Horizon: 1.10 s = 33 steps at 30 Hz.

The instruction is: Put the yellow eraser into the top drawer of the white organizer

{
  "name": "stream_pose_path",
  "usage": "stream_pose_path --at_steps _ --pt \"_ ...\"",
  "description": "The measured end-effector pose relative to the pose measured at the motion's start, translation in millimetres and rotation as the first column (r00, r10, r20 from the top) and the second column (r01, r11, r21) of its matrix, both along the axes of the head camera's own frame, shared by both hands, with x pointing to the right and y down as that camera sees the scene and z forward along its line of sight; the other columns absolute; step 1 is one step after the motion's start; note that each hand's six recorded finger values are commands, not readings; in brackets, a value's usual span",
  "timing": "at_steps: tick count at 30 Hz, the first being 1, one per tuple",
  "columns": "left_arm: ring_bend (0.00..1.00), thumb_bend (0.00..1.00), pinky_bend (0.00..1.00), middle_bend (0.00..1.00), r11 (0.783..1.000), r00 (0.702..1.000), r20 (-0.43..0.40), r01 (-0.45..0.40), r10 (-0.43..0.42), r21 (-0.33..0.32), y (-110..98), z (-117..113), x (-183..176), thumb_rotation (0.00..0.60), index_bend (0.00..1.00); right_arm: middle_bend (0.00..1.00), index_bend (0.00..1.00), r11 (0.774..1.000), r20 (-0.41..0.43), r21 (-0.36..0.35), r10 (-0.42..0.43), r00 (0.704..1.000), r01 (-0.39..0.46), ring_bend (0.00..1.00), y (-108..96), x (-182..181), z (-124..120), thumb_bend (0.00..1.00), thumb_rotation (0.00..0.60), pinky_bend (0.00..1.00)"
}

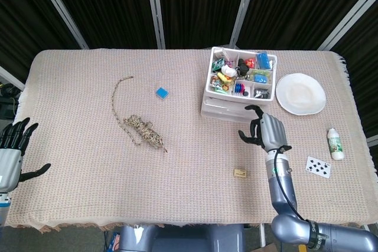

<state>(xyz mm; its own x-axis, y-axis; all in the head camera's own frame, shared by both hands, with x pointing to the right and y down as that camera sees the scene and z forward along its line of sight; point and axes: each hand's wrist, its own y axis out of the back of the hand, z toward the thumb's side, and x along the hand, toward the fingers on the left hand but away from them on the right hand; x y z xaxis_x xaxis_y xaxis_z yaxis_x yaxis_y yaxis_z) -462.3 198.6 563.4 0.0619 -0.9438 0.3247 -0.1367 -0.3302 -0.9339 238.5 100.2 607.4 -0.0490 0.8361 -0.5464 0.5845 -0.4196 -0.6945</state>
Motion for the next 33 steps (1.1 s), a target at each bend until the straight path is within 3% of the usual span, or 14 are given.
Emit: stream_pose_path --at_steps 7,19,28,33 --pt "0.00 0.00 0.00 0.00 1.000 1.000 -0.001 0.001 -0.001 0.000 0 0 0 0.600 0.09 0.80 0.26 1.000 0.005 0.013 0.003 1.000 -0.003 0.76 -1 -2 -4 0.20 0.600 0.68" --pt "0.00 0.00 0.00 0.00 1.000 1.000 0.000 0.006 -0.006 -0.008 0 1 0 0.600 0.09 0.80 0.26 0.999 -0.001 -0.034 0.038 0.999 -0.038 0.76 -7 2 15 0.20 0.600 0.68" --pt "0.00 0.00 0.00 0.00 1.000 1.000 0.002 0.005 -0.005 -0.010 0 1 0 0.600 0.09 0.80 0.40 0.998 -0.010 -0.053 0.046 0.999 -0.046 0.76 -5 4 22 0.20 0.600 0.68" --pt "0.00 0.00 0.00 0.00 1.000 1.000 0.001 0.005 -0.005 -0.010 0 1 0 0.600 0.09 0.80 0.42 0.998 -0.008 -0.044 0.043 0.999 -0.044 0.76 -4 3 20 0.20 0.600 0.68"
